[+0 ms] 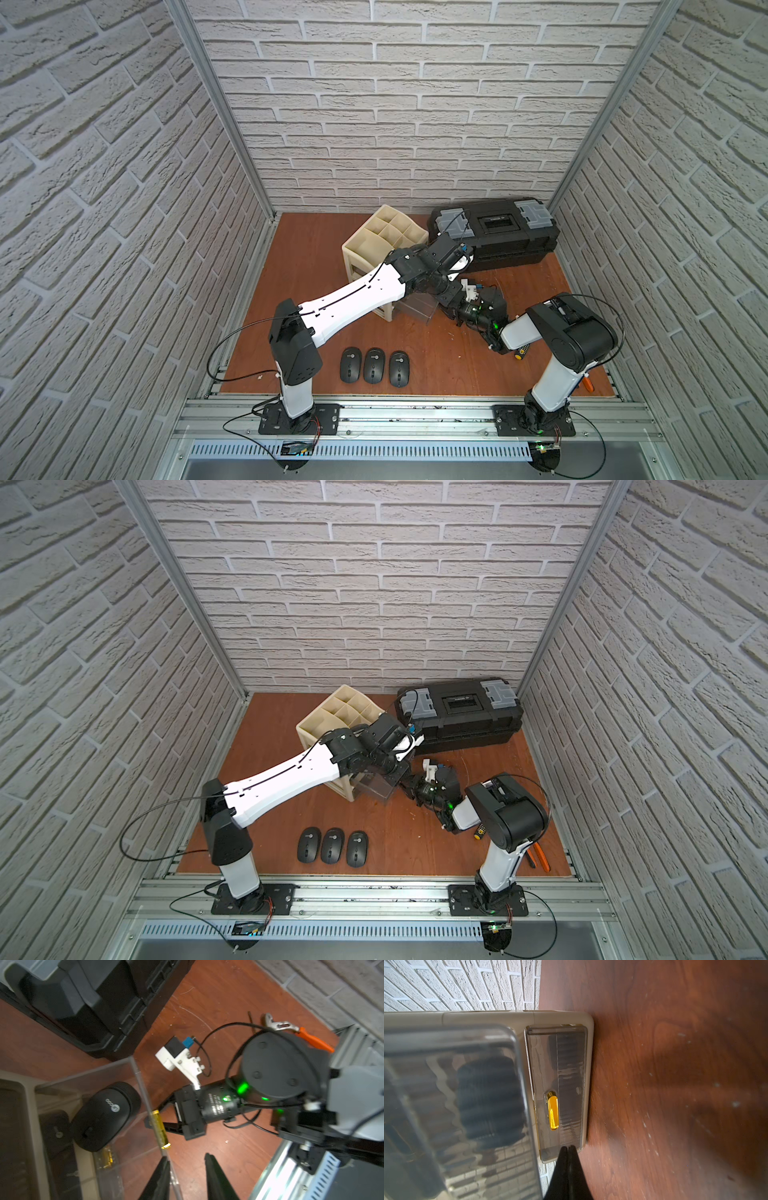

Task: Take the mice out of the drawer
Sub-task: Adjust the mouse in the drawer.

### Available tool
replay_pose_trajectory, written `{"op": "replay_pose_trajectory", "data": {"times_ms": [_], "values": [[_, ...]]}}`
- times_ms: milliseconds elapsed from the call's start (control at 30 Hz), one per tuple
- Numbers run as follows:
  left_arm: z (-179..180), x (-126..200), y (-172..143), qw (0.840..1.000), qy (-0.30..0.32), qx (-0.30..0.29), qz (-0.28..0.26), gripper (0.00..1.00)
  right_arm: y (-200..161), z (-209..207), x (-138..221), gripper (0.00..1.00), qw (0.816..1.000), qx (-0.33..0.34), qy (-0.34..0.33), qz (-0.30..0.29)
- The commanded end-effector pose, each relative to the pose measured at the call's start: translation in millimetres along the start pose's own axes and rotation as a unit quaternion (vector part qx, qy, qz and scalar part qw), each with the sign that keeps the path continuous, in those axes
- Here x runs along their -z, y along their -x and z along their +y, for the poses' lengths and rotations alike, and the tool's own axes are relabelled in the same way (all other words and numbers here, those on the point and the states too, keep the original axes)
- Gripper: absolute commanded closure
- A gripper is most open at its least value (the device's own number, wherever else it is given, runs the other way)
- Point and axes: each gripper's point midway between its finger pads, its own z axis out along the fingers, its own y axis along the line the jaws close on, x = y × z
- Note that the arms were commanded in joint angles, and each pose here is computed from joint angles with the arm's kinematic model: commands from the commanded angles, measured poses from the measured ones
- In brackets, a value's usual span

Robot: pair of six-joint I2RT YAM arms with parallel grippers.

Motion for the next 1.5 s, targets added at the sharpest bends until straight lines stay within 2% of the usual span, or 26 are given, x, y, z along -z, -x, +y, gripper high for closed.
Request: {"op": "replay_pose_trajectory", "data": {"times_ms": [0, 100, 367, 867, 1000, 1233, 1467], "values": [[32.2, -4.9, 4.3, 0.998, 0.06, -0.023, 0.007, 0.77, -0.3, 7.9, -0.8, 0.97, 1.0, 0.011, 0.019, -0.002], [53.0, -11.0, 8.7, 0.994, 0.104, -0.037, 0.011, 0.85, -0.8, 7.8, -1.0, 0.97, 1.0, 0.011, 0.018, -0.002], [85.1, -36.3, 17.8, 0.986, 0.156, -0.057, 0.029, 1.0, -2.2, 8.4, -1.2, 0.97, 1.0, 0.011, 0.019, 0.0], [104.7, -84.5, 13.1, 0.971, 0.199, -0.106, 0.081, 1.0, -5.4, 6.9, 0.3, 0.97, 1.0, 0.012, 0.018, 0.004], [109.9, -88.8, 8.6, 0.964, 0.219, -0.116, 0.094, 1.0, -5.2, 6.1, 0.5, 0.97, 1.0, 0.012, 0.017, 0.002], [122.1, -90.3, 1.0, 0.942, 0.279, -0.145, 0.118, 1.0, -5.8, 4.4, -0.3, 0.97, 1.0, 0.011, 0.015, 0.003], [122.6, -96.7, -14.3, 0.933, 0.282, -0.157, 0.162, 1.0, -6.2, 4.6, 0.1, 0.97, 1.0, 0.01, 0.016, 0.003]]}}
